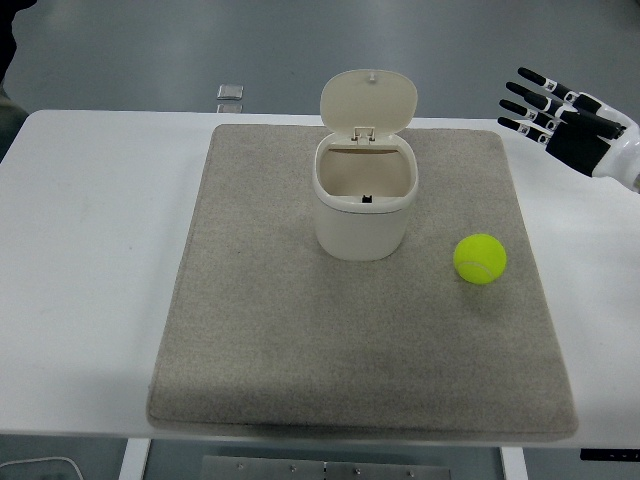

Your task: Pick up the tennis ball and place it in the box.

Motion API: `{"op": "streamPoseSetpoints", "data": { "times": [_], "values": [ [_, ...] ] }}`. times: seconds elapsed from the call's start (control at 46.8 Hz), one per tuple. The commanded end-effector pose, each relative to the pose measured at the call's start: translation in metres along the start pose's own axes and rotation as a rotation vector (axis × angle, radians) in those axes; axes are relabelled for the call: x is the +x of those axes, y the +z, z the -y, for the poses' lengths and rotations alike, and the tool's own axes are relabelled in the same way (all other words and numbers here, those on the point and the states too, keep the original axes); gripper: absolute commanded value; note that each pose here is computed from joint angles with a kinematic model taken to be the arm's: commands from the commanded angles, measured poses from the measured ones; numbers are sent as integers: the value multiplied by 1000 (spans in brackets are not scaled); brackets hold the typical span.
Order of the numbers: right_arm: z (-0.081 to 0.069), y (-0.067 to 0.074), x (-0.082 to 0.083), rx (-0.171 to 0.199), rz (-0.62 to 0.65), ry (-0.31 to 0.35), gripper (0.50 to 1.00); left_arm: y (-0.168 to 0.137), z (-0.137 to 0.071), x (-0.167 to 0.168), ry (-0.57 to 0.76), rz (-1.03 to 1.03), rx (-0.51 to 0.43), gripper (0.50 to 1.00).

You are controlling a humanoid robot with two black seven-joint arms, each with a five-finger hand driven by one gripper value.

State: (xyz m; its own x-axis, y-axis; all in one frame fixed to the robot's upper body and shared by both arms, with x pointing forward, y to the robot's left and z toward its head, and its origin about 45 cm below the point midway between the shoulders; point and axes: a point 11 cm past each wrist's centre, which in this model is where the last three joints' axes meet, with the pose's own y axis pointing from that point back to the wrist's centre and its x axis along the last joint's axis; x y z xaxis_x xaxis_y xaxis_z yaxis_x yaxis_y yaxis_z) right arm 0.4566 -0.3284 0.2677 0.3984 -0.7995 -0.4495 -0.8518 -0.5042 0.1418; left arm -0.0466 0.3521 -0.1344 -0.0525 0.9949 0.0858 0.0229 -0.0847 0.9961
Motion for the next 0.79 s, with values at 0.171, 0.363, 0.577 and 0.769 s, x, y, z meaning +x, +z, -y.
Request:
{"op": "streamPoseSetpoints", "data": {
  "times": [0.171,0.363,0.577,0.769],
  "values": [
    [2,1,-2,-1,2,-5,913,0,0,0,1,-3,-3,992],
    [2,-4,-2,16,17,-7,913,1,0,0,-1,0,-5,992],
    [3,-3,-2,19,24,3,913,6,0,-3,-9,2,-13,992],
    [5,5,0,13,32,28,913,6,0,-3,-10,2,-13,992]
  ]
}}
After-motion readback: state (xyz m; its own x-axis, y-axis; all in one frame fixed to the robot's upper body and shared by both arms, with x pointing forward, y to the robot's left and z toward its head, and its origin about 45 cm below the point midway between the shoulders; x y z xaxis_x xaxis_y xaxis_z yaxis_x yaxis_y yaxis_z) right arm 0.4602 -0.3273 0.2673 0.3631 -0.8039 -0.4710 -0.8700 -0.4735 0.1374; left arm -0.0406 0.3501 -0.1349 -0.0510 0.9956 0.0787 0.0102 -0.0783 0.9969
